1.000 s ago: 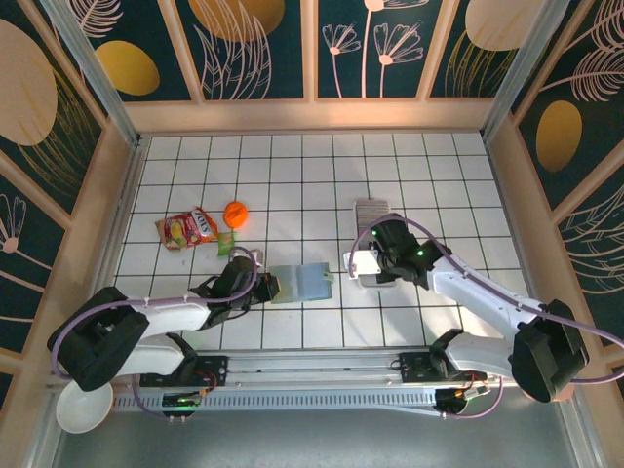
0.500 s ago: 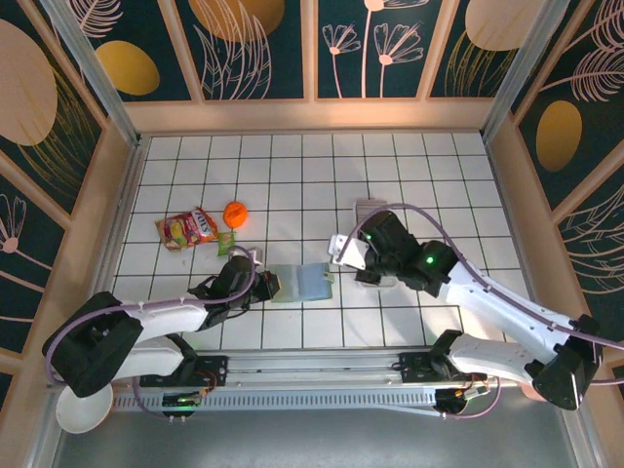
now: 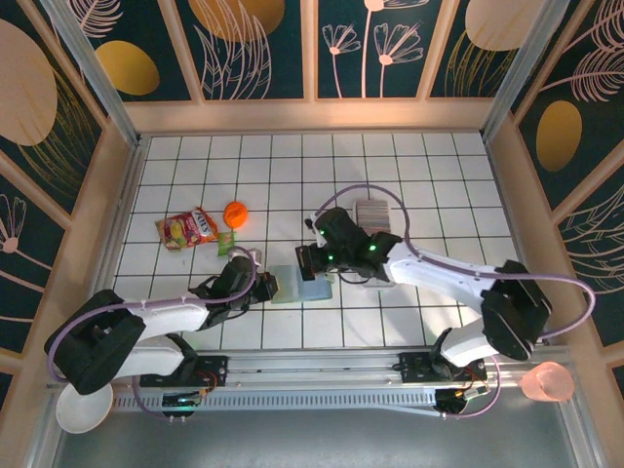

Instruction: Put the credit cards into the card holder

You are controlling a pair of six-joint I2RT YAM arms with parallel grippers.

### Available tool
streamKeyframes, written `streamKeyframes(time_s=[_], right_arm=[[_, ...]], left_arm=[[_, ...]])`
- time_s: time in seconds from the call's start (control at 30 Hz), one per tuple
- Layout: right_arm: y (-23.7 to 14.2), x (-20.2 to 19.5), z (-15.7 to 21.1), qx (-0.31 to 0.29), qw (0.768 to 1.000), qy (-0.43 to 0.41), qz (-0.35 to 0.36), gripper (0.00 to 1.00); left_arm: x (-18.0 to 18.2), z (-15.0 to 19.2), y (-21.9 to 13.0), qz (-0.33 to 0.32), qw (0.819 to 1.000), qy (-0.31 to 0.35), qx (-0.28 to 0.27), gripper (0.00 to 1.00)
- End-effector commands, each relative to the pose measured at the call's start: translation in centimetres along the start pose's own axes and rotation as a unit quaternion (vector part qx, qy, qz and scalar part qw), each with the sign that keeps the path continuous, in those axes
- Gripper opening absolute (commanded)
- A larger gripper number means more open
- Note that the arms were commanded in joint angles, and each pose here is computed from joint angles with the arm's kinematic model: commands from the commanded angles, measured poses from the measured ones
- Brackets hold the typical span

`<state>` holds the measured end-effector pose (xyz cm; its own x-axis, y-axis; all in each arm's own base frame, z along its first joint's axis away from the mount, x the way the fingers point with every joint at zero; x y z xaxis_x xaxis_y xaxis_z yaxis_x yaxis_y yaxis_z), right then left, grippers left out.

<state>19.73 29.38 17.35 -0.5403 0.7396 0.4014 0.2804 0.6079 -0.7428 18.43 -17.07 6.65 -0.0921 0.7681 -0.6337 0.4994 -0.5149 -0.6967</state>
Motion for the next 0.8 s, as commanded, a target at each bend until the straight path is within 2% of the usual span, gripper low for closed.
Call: streamKeyframes(time_s=[0.0,0.47,0.77], right_arm=[[1.4,-0.5,0.0,-0.002,0.996,0.086,0.004,0.00],[4.8,-3.0,2.0,0.016,0.988,0.152,0.016,0.00],[5.4,-3.9,2.7,0.006,0.979,0.202,-0.034,0.00]], left_arm=[[0.9,0.0,0.2,-0.029,1.000,0.005,-0.005,0.00],[1.4,0.3,0.2,-0.035,0.999,0.002,0.002,0.00],[1.4,0.4,0.3,-0.030,1.000,-0.001,0.004,0.00]])
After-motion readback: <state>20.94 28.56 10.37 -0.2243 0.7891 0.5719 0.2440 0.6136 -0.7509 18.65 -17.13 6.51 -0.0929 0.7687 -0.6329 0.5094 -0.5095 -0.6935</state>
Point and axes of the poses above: each hand's point on the last joint's axis, 136 mm out from that joint toward the fingers, its own y axis out along the fingers, its own x axis along the line the jaws close on, z = x × y, the point moved 7 cm from there along -y, back along the fingers, and after that the axes turned 8 degrees about -y, right-handed, at the moved point
